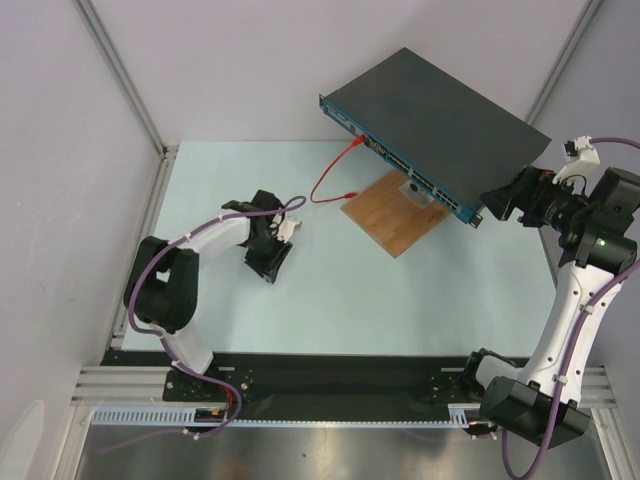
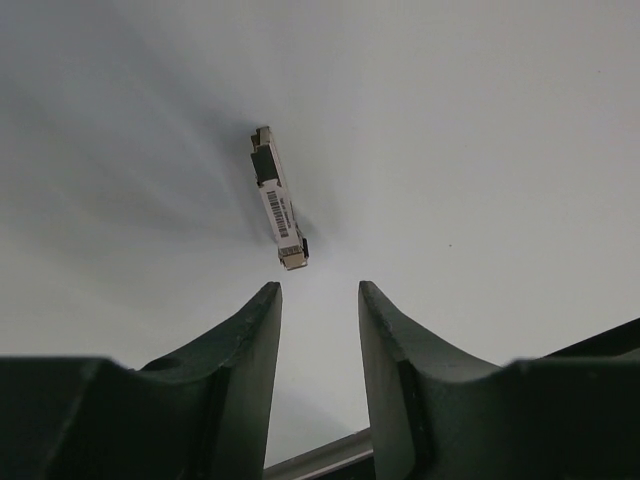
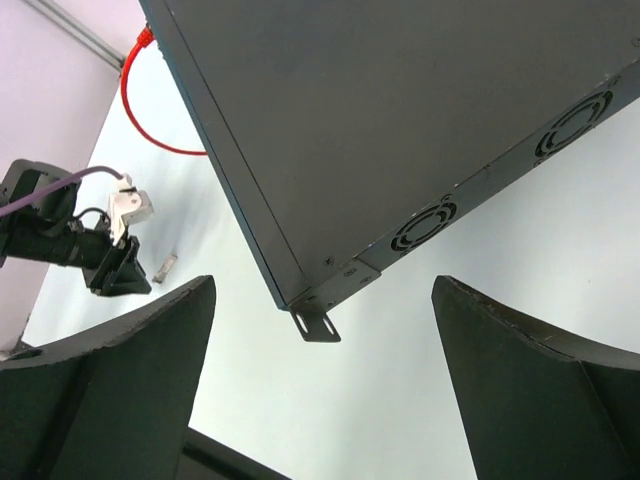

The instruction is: Insert the plug into the switch port

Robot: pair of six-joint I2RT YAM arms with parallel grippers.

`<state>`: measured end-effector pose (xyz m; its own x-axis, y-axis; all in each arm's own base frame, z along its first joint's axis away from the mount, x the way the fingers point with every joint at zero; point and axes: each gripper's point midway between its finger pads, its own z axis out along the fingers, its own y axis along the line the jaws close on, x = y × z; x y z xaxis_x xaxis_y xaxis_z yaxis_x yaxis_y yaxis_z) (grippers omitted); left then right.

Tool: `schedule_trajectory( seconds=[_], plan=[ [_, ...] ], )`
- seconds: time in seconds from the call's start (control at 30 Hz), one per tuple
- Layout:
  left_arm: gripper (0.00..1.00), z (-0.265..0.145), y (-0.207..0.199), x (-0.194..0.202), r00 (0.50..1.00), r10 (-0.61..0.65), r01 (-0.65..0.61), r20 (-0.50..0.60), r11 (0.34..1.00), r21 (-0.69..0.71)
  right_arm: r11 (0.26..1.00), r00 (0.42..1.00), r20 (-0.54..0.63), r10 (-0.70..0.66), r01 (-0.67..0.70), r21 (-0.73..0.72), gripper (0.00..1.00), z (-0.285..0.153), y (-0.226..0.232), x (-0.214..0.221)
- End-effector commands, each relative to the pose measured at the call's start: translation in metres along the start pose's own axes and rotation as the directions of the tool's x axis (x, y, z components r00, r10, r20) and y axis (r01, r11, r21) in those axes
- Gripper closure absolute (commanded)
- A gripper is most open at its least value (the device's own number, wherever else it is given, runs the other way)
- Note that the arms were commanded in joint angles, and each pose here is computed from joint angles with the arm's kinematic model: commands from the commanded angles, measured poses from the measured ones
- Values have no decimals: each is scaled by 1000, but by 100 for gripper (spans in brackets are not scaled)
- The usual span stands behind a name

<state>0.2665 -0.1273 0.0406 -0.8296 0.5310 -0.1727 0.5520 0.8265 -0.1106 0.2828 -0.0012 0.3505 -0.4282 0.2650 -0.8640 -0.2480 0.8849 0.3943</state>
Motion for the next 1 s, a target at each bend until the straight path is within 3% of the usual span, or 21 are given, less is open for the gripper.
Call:
schedule_trajectory(
  seconds=[0.0,0.53,0.67,0.73,0.8,0.9,0.97],
  plan=[
    [59,2,2,-21,998,-22,22,65,1000,2,998,998,12,-60,60,-21,5,-6,11,-7],
    [71,37,16,-25,996,-64,68,65,996,-54,996,999,14,-39,40,-79,10,0,19,-12],
    [92,26,15,-30,995,-25,30,100,998,-52,993,999,24,-33,36,-116,17,0,28,-16],
    [100,-3,12,-47,983,5,5,183,999,-50,990,999,23,-28,31,-139,22,1,36,-18],
    [100,-44,-4,-67,950,38,-37,309,999,-8,985,1000,19,-3,6,-170,27,1,47,-17],
    [100,-104,-26,-97,859,140,-147,493,989,-26,970,1000,18,-13,17,-244,34,-1,72,-15],
    [100,-153,-51,-109,739,272,-262,617,959,-109,955,998,54,-19,34,-294,35,-5,90,-20]
  ],
)
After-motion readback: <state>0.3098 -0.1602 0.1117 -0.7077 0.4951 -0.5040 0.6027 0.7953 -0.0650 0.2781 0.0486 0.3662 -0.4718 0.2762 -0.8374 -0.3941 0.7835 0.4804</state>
